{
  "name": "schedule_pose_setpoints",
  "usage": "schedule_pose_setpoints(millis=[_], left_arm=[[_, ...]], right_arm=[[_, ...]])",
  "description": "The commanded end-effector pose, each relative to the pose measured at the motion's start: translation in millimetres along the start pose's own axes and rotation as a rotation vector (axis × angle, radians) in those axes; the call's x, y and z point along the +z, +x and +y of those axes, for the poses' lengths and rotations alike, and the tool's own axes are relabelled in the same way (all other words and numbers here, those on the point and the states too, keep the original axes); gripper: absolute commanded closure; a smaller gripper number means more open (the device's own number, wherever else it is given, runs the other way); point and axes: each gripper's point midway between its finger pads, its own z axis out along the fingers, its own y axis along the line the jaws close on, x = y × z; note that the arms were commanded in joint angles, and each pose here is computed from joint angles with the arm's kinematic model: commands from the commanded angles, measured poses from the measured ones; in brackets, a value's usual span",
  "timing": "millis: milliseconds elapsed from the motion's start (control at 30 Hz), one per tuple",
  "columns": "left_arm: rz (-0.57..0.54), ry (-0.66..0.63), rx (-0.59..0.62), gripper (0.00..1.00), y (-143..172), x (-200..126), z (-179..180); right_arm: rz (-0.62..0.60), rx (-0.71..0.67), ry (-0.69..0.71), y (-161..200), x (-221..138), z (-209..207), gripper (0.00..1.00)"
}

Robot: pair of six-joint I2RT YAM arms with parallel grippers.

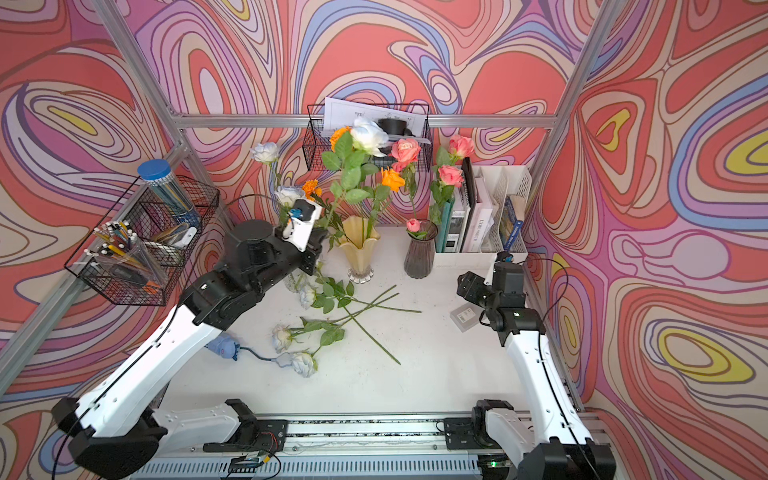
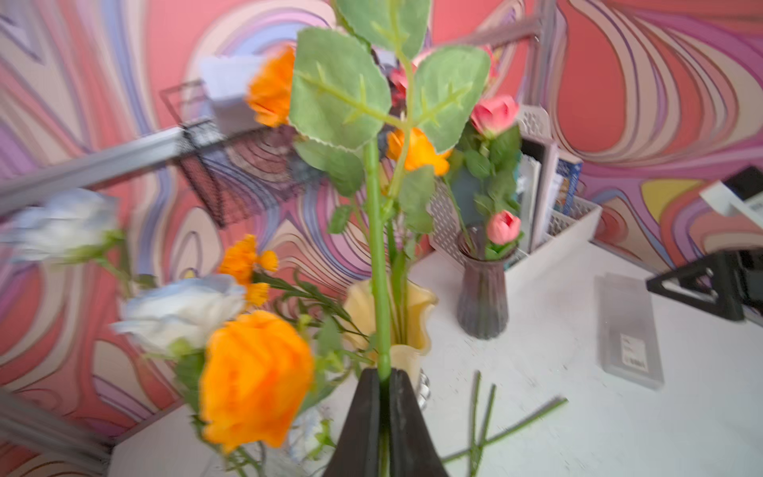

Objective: Arrange the flowers in different vases according to their colors
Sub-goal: Insert the flower into the vase.

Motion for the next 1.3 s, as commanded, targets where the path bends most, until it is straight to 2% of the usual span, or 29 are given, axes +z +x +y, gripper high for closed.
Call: schedule_pose_setpoints(millis=[0, 100, 267, 600, 900, 1200, 1267], left_arm=[[-0.260, -0.167, -0.017, 1.00, -60, -34, 52], [-0.331, -0.267, -0.026, 1.00, -70, -44, 87], [-0.400, -0.336, -0.044, 1.00, -59, -26, 121], [-0.417, -0.400, -0.162, 1.00, 8, 33, 172], [-0.365, -0.405, -0.236, 1.00, 88, 71, 181], [-0.274, -0.427, -0.285, 1.00, 156, 85, 178], [-0.250, -0.429, -0.302, 0.74, 170, 83, 175]], right_arm=[[0.035, -0.004, -0.018, 9, 9, -1, 0.25], [0.052, -0.001, -0.029, 12, 16, 0, 0.25], [0.062, 0.002, -0.047, 13, 24, 2, 0.25], [0.094, -0.005, -0.034, 14, 37, -1, 0.25], [0.122, -0.010, -0.031, 17, 52, -3, 0.25], [0.132, -0.012, -0.052, 22, 58, -2, 0.25], [0.134, -0.011, -0.067, 23, 59, 0, 0.25]])
